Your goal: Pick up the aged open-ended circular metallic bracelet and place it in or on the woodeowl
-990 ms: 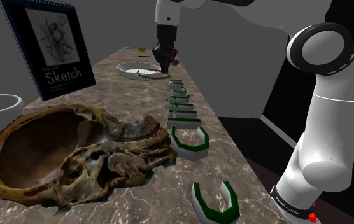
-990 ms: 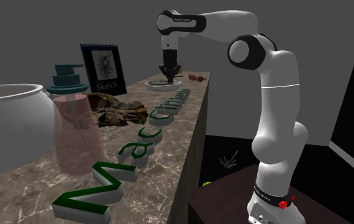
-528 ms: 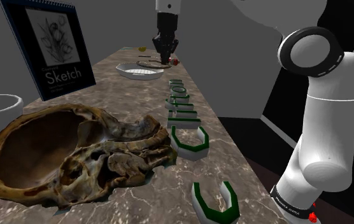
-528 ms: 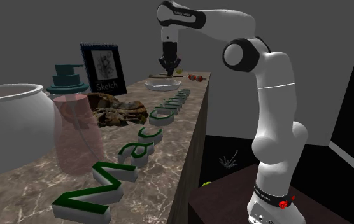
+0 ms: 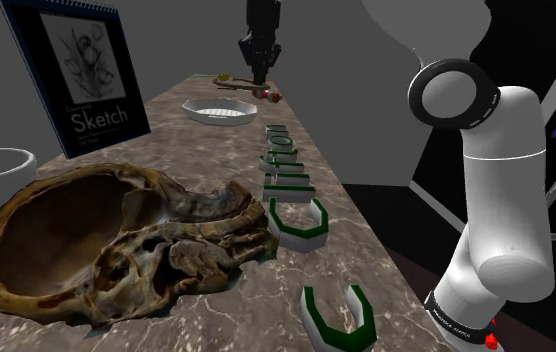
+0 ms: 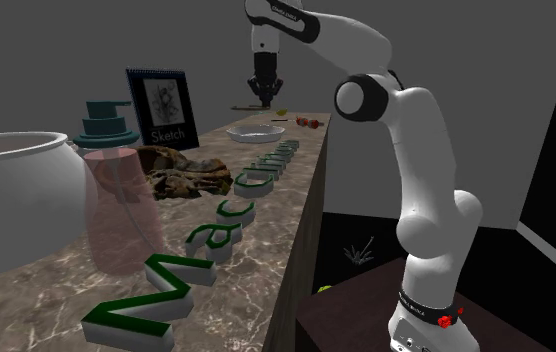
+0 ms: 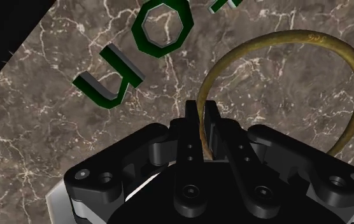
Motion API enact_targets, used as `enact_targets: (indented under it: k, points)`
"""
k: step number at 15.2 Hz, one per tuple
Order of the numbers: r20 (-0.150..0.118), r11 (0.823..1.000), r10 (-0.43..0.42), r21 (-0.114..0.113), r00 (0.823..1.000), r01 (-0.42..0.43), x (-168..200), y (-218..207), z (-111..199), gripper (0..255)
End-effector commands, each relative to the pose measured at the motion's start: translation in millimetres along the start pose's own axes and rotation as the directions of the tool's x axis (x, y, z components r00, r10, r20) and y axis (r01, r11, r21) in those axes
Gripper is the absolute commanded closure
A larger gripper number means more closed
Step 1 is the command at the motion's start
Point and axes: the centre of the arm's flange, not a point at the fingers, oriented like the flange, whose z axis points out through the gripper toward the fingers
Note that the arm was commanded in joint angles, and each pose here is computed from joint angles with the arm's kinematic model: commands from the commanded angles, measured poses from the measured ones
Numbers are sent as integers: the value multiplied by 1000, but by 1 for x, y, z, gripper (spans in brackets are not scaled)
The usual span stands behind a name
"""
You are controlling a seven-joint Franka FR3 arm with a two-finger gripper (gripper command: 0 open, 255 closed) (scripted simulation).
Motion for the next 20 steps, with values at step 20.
enact_targets:
  k: [20]
  points:
    - [0, 1000, 0, 0, 1000, 0, -150, -226, 7, 255]
